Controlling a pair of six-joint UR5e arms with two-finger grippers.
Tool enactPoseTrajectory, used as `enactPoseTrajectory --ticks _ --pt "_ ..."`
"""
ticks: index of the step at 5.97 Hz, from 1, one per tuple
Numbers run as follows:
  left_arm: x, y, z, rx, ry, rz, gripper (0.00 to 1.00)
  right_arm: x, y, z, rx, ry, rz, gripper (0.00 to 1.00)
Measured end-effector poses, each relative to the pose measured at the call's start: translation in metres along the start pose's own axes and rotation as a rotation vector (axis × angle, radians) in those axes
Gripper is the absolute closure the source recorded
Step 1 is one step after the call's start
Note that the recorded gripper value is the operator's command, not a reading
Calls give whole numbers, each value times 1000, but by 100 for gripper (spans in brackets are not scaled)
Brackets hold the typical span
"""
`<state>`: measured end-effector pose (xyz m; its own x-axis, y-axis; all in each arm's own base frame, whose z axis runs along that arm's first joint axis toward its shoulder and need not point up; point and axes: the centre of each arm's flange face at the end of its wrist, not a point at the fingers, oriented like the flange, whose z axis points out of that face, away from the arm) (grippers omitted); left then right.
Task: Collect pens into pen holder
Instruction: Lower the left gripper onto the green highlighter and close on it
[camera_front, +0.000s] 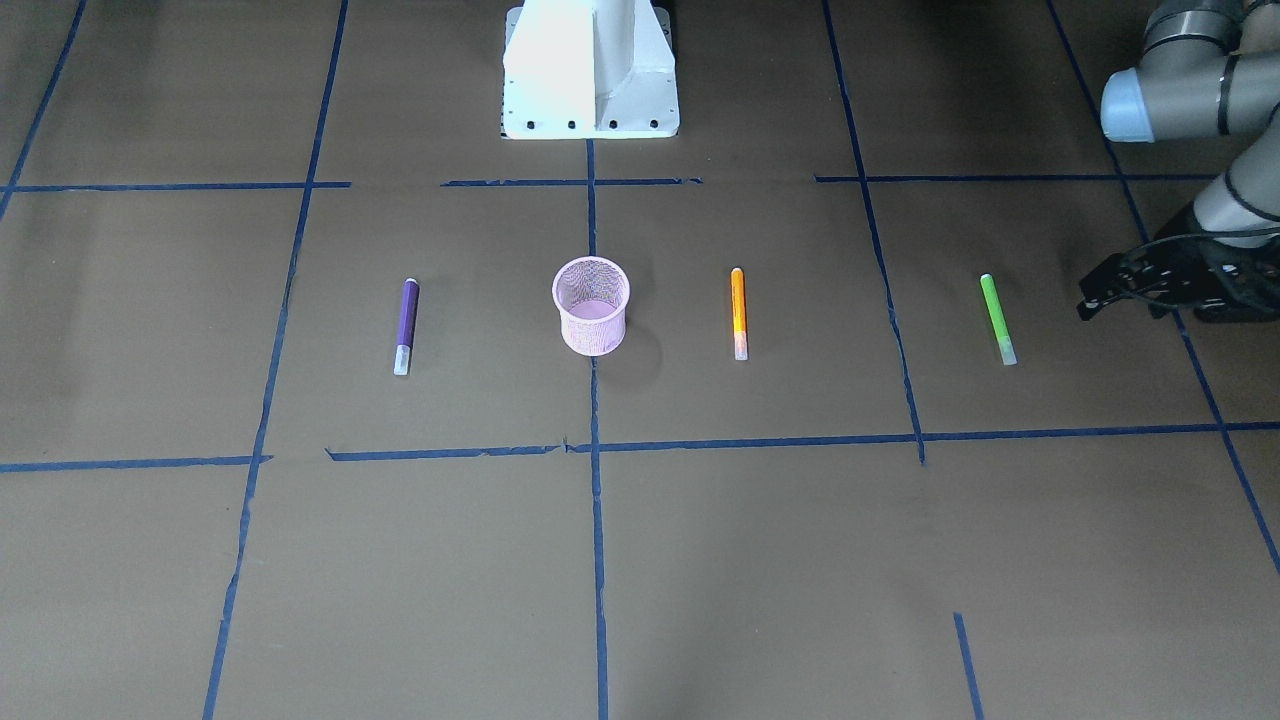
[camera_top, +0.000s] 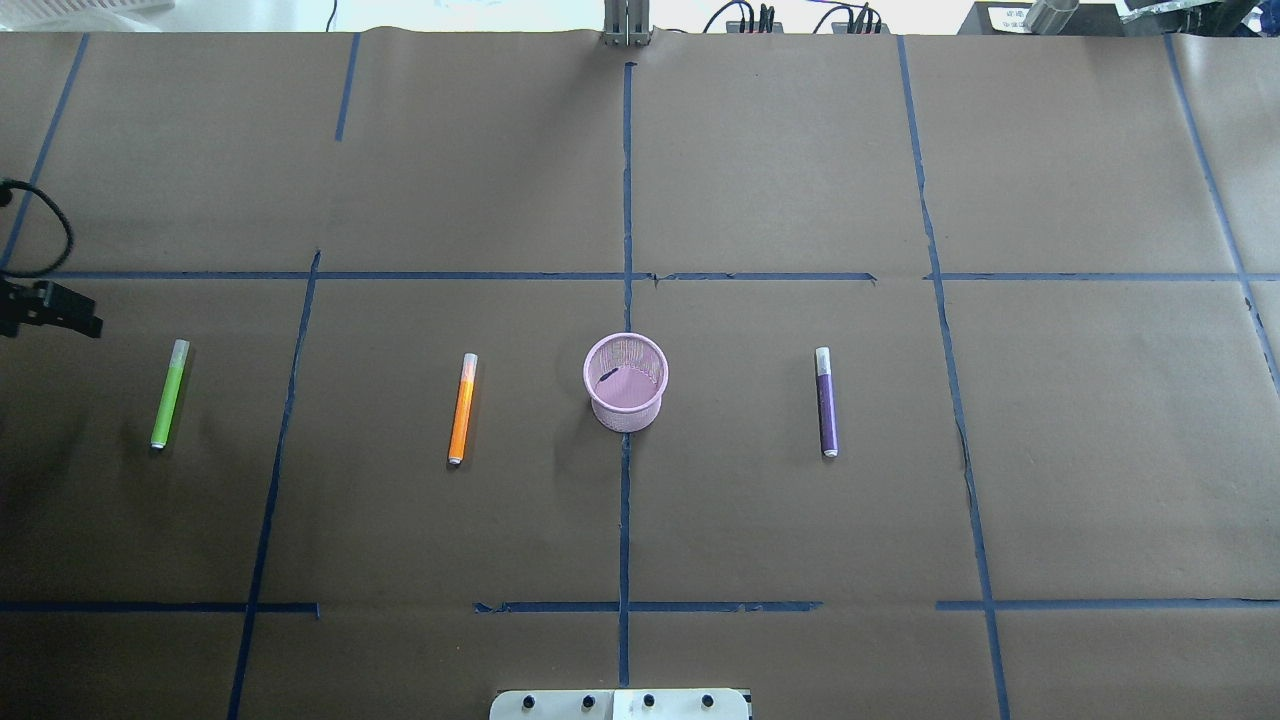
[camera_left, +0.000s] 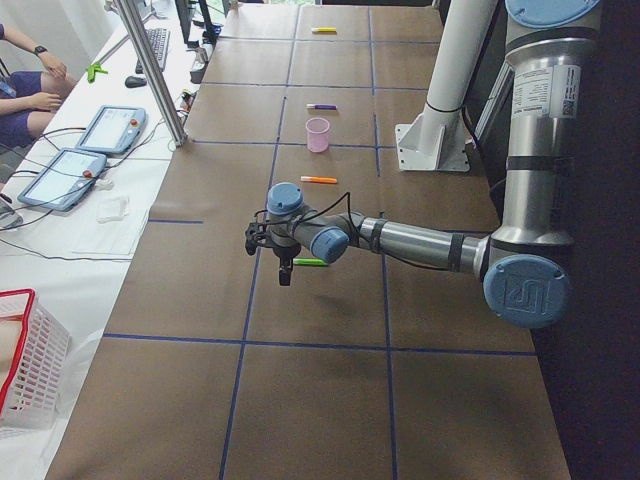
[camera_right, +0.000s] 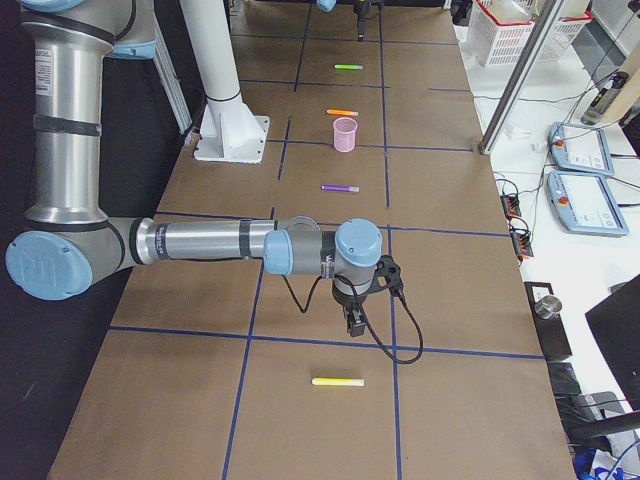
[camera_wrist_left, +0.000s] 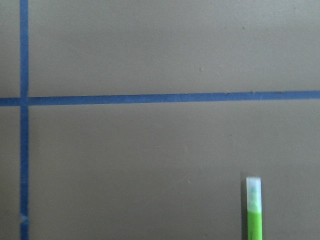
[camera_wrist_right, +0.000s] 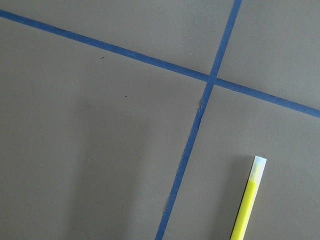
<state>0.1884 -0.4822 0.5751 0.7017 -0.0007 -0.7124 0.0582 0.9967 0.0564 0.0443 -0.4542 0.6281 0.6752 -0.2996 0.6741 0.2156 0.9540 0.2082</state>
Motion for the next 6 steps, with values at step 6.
enactPoseTrajectory --ticks 6 --pt "81 24 69 -74 4 48 39 4 2 4 -6 -2 7 0"
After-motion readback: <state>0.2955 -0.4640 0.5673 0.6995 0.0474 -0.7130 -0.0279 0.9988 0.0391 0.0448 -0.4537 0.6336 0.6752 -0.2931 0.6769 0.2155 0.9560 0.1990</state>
